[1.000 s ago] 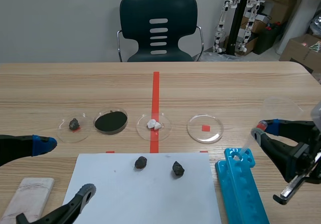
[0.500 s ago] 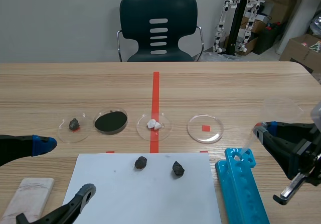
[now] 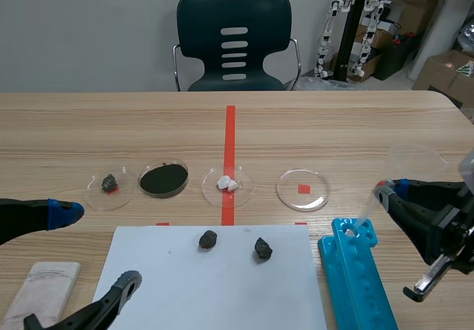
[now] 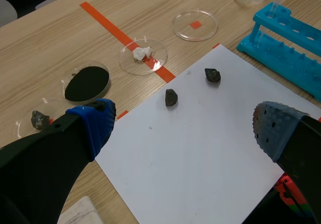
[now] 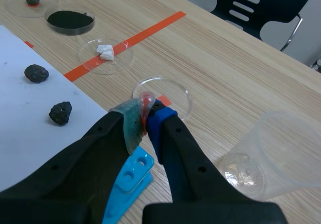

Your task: Pick up the dropper by the top with the right hand

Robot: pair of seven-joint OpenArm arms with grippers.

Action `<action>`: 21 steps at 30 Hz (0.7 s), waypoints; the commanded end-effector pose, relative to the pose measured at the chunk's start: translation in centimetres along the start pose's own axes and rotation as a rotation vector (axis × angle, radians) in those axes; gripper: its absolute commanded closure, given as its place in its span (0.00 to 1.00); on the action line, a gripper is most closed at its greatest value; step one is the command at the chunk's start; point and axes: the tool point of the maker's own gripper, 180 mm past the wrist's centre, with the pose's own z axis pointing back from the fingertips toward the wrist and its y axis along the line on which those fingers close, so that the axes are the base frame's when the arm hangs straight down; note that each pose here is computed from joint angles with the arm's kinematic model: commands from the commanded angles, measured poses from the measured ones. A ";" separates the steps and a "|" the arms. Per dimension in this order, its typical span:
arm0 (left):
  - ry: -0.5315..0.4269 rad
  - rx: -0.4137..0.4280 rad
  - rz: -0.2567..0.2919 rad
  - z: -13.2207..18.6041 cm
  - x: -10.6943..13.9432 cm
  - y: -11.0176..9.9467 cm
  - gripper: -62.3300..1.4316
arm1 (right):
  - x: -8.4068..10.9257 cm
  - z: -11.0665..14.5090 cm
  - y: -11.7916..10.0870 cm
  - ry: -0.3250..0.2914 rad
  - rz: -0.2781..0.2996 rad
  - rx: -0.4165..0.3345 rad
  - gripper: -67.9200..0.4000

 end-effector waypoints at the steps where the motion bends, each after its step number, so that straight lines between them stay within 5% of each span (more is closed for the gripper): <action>1: -0.029 0.012 0.003 0.0 0.7 0.2 0.08 | 0.9 -0.2 -0.5 -0.032 0.011 -0.005 0.99; 21: -0.029 0.012 0.003 0.0 0.7 0.2 0.08 | 3.0 1.7 1.0 -0.187 -0.031 0.010 0.99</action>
